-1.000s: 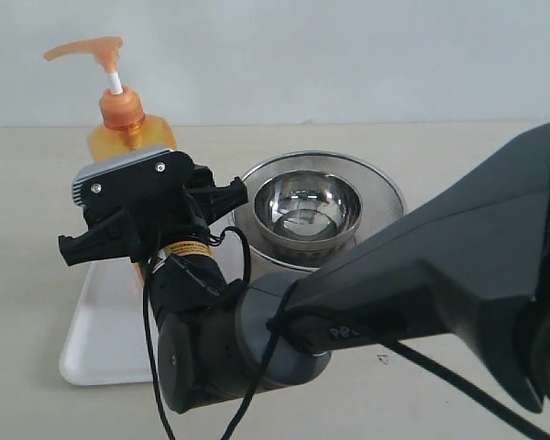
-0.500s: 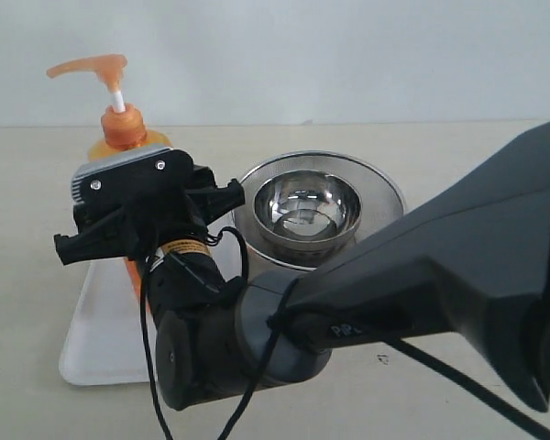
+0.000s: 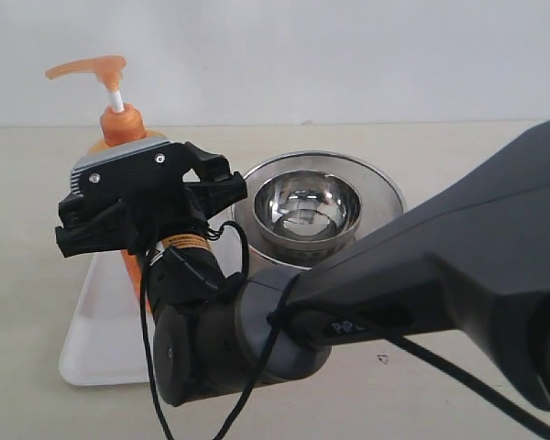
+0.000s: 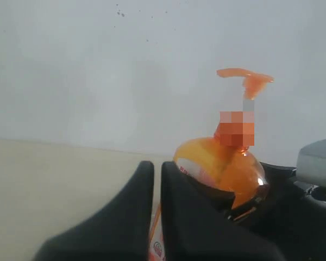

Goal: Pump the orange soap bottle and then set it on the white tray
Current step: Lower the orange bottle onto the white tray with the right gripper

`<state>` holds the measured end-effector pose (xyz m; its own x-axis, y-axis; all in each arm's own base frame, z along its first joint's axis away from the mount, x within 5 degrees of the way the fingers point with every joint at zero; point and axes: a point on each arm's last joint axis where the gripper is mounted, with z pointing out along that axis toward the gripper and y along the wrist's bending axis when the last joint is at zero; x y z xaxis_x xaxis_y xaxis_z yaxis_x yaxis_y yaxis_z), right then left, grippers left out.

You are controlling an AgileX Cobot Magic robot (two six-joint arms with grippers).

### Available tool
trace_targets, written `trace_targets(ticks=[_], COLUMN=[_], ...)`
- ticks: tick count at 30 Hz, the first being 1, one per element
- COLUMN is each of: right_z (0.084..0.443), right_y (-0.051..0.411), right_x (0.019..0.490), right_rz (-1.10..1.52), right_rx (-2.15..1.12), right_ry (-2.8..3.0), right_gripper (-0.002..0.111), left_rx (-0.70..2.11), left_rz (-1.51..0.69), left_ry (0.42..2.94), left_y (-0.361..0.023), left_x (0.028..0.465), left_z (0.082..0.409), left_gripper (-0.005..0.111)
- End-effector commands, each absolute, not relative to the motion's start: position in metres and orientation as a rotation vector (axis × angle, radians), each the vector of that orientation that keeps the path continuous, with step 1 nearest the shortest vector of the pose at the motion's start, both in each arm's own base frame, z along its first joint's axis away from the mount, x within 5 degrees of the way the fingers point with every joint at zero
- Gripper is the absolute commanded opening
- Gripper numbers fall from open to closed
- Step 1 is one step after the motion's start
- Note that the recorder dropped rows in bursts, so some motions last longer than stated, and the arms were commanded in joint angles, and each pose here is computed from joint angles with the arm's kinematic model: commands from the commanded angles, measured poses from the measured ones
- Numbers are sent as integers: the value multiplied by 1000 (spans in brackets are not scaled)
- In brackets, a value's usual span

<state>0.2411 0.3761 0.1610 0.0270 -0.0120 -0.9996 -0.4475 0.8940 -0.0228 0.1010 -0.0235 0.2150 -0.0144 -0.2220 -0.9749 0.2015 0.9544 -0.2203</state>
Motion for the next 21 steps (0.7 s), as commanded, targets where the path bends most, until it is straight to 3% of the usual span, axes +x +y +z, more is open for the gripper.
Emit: trace_targets(ticks=[1, 21], right_z=[166, 207], right_y=[376, 371], right_x=[242, 230], right_rz=[324, 443], right_rx=[-393, -441], right_ry=[1515, 1752], right_gripper=[105, 105], left_rx=[-19, -19], left_rz=[-336, -336], left_ry=[1556, 1556], left_y=[-23, -23], left_x=[100, 100], left_z=[214, 214], left_gripper=[5, 5])
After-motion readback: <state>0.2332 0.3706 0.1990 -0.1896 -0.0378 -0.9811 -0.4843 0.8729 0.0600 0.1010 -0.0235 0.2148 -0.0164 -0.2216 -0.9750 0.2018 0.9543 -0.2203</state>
